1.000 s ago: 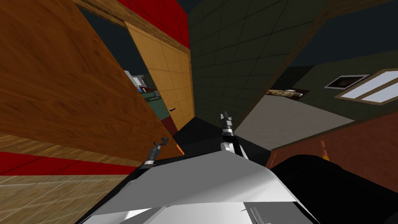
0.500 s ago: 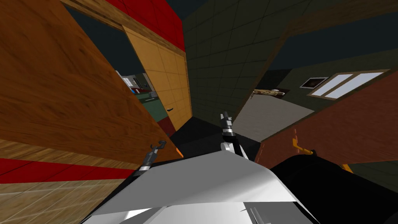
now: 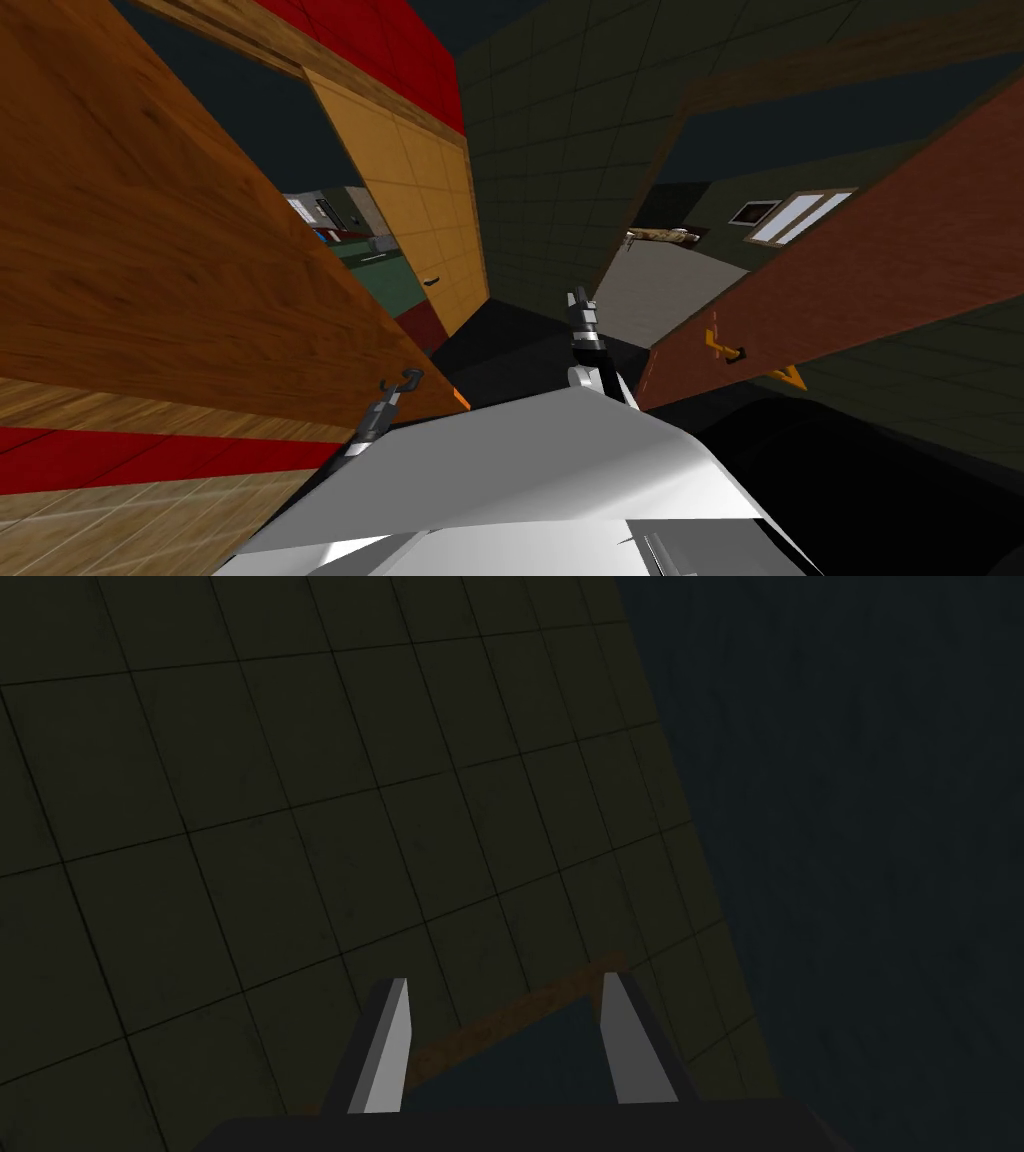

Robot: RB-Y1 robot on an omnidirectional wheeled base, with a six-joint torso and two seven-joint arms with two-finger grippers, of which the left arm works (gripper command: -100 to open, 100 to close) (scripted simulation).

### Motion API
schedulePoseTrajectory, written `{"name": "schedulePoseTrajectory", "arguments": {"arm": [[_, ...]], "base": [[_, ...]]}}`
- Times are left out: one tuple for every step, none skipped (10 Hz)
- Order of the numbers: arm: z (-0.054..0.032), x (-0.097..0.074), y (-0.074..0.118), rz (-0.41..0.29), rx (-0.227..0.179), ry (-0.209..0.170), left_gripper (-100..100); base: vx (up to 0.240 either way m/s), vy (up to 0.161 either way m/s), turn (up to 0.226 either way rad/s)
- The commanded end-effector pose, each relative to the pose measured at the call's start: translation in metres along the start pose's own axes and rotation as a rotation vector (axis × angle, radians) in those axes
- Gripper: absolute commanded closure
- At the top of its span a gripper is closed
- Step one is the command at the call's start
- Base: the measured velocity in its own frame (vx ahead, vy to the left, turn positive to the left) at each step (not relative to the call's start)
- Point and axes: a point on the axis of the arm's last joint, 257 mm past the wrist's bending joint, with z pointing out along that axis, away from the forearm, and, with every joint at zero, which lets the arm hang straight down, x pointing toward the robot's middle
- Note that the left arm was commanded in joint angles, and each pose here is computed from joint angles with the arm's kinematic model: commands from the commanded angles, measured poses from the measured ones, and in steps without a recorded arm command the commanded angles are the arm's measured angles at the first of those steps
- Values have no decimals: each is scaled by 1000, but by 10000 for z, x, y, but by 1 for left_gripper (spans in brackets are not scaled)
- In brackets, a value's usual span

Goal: Pull the door open

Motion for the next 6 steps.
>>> {"name": "schedulePoseTrajectory", "arguments": {"arm": [[-72, -2, -6, -3, 5, 5, 100], [-72, -2, -6, -3, 5, 5, 100], [-67, -13, 0, -1, -1, 0, 100], [-90, -17, 5, -1, -2, 1, 100], [-94, -17, 5, -1, -1, 1, 100], [-103, -17, 4, -1, -1, 2, 100]], "base": [[-86, 32, -89], [-63, 18, -47], [-20, 8, -4], [-98, 33, -157], [-160, 43, -174], [-199, 47, -150]]}}
